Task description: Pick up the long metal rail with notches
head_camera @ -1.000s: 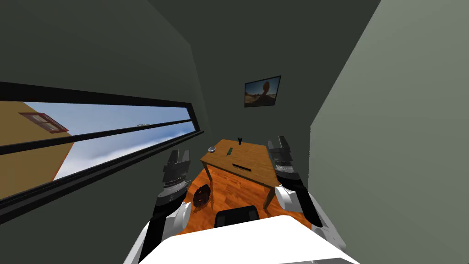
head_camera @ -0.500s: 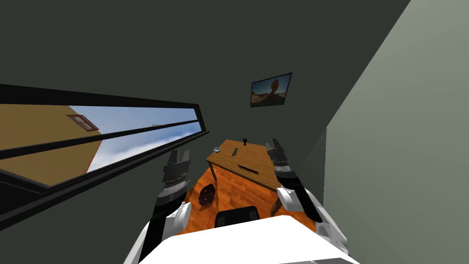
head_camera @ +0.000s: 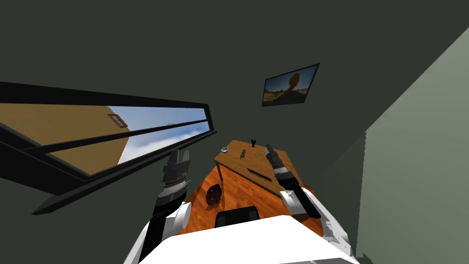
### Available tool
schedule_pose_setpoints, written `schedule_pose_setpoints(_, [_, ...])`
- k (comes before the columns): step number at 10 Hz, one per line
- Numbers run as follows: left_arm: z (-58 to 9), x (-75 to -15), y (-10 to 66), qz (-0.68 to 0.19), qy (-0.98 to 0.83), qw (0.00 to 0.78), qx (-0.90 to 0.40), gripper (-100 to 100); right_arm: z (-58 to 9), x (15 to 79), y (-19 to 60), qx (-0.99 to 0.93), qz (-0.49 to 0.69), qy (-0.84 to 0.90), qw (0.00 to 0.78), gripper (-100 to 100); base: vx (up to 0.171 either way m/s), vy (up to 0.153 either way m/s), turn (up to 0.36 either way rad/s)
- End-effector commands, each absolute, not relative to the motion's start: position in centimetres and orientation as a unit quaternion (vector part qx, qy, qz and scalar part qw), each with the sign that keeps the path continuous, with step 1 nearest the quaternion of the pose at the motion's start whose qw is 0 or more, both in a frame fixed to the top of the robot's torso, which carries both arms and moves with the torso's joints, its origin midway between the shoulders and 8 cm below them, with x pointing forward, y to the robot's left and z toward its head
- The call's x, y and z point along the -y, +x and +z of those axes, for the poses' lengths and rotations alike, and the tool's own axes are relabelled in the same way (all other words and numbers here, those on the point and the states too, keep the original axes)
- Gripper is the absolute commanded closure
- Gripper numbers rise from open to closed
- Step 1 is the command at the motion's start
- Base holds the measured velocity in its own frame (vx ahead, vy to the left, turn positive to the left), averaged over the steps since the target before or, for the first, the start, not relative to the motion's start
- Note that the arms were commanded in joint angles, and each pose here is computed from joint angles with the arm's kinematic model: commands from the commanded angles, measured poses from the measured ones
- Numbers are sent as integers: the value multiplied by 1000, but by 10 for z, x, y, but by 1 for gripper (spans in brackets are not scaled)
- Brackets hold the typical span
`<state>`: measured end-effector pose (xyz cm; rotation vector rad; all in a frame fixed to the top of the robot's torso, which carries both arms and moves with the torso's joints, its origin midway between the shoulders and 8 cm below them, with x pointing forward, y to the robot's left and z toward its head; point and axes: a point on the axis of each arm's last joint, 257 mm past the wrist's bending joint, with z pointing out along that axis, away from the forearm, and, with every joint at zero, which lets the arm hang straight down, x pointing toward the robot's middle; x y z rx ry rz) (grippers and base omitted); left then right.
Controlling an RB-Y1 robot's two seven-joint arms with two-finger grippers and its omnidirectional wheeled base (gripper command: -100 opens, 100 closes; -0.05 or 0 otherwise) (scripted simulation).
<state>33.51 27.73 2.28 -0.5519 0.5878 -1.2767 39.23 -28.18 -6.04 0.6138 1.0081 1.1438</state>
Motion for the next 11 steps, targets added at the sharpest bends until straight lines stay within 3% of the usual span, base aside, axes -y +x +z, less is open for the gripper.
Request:
schedule_pose_setpoints(1, [23,-277,335,-579,-250,728,-267,0,-73,281,398,-465,499,271,679,-100,69,115,129])
schedule_pose_setpoints(6, [23,-277,335,-579,-250,728,-267,0,-166,287,408,-596,410,236,649,-100,115,122,276])
schedule_pose_setpoints(11, [23,-277,335,-579,-250,728,-267,0,-241,302,398,-681,343,205,613,-100,80,61,172])
